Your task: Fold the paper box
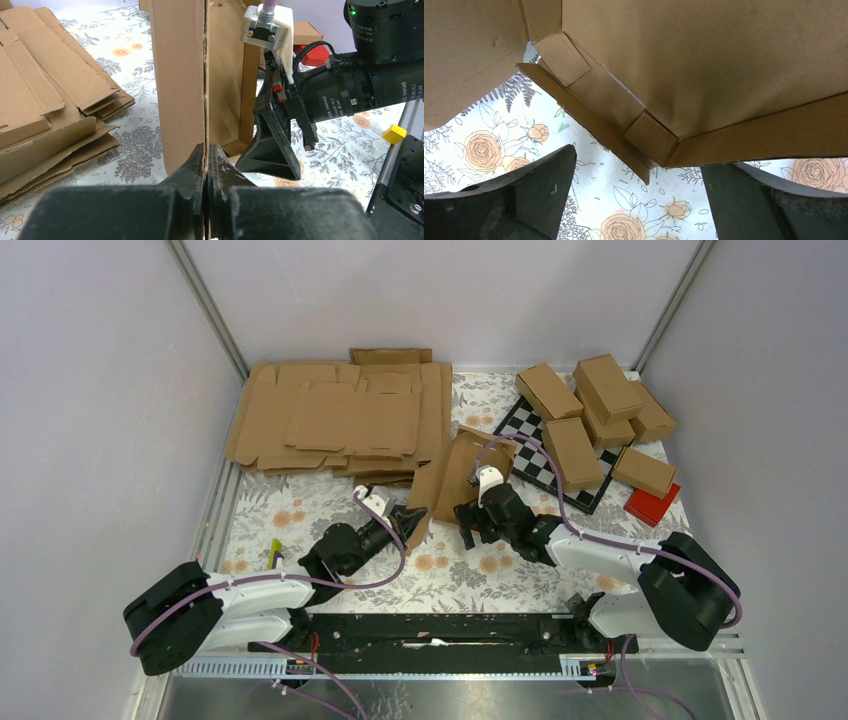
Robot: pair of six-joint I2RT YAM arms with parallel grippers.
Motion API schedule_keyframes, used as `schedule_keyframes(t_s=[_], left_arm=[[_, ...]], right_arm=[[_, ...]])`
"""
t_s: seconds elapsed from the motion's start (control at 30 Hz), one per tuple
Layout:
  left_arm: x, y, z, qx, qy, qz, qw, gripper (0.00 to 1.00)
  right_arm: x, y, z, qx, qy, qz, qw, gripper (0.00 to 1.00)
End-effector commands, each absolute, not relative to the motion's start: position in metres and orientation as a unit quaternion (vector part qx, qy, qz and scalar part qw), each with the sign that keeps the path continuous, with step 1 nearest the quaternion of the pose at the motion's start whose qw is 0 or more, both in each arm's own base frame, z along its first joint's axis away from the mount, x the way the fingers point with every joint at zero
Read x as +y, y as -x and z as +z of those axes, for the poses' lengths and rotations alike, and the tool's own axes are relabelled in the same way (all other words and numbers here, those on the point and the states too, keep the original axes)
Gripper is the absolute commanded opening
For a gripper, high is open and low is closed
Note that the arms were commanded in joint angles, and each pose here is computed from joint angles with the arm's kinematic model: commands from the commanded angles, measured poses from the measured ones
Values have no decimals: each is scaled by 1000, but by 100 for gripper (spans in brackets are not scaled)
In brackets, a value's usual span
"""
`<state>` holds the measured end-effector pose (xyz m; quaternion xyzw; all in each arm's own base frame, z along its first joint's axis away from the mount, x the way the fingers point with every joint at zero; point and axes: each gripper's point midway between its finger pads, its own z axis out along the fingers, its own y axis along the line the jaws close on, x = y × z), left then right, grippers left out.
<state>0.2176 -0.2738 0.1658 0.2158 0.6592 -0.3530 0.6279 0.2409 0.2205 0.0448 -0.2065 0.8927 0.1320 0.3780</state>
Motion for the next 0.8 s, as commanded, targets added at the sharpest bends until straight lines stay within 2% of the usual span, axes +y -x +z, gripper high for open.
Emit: schedule_keyframes(t_s=[0.0, 0.1, 0.2, 0.4, 0.7, 0.77], left_arm=[[-287, -210, 179, 642, -224, -387, 623, 0], [-288, -209, 179, 642, -225, -388, 622, 0], [-290, -210, 177, 645, -227, -389, 618, 0], [-293, -210, 175, 647, -231, -390, 614, 0], [-296, -210, 171, 652, -236, -390, 606, 0], [-298, -210, 169, 653, -238, -392, 602, 0]], right_arm=[[232, -248, 52, 885, 217, 144, 385, 100], [231, -253, 51, 888, 211, 132, 387, 99], [229, -259, 50, 890, 199, 119, 392, 90], [228, -270, 47, 892, 176, 101, 403, 80], [219, -284, 40, 898, 137, 62, 413, 67], [218, -286, 37, 901, 132, 54, 411, 67]])
